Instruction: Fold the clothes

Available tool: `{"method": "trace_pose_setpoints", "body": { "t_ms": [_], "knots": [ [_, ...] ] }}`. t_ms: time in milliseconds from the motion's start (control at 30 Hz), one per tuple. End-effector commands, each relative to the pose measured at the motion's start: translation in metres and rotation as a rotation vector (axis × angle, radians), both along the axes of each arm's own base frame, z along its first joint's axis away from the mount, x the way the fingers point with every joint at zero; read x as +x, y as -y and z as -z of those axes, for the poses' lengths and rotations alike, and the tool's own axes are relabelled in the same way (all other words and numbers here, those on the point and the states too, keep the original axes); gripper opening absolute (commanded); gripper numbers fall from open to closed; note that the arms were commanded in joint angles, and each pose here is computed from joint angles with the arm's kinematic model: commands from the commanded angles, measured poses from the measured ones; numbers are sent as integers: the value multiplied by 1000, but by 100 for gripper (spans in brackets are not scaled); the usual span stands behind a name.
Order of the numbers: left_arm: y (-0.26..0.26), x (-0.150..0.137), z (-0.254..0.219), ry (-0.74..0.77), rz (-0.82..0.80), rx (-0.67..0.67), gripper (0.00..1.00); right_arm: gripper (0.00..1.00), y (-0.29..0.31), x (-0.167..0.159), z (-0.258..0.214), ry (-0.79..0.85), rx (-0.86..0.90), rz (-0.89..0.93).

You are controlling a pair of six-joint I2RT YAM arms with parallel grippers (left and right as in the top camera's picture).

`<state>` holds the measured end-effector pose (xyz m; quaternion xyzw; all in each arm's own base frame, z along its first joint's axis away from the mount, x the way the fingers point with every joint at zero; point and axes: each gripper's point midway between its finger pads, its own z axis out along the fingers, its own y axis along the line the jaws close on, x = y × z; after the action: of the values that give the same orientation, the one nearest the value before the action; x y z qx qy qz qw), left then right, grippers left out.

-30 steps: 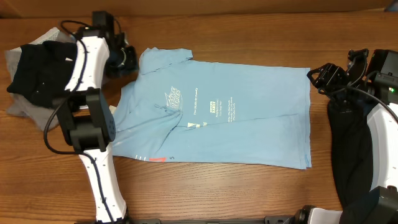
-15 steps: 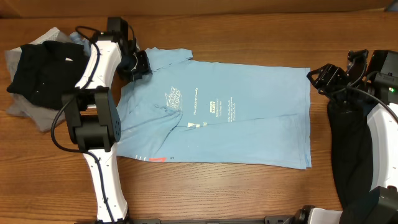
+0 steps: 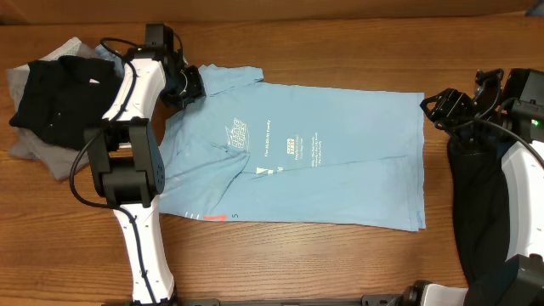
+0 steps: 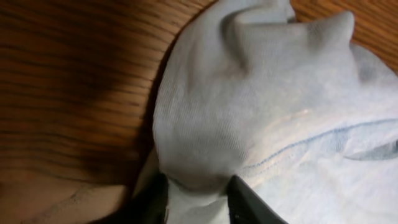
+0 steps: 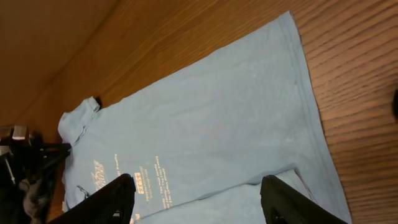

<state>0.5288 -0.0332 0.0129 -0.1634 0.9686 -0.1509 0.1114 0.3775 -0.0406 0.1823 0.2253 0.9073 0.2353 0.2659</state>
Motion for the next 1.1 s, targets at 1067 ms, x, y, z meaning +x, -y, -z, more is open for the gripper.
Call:
{"method": "trace_pose_setpoints", "body": {
  "t_ms": [1067],
  "knots": [
    [5, 20, -88, 99, 73, -92, 4, 71, 28, 33, -12, 105, -96, 92]
  ]
}}
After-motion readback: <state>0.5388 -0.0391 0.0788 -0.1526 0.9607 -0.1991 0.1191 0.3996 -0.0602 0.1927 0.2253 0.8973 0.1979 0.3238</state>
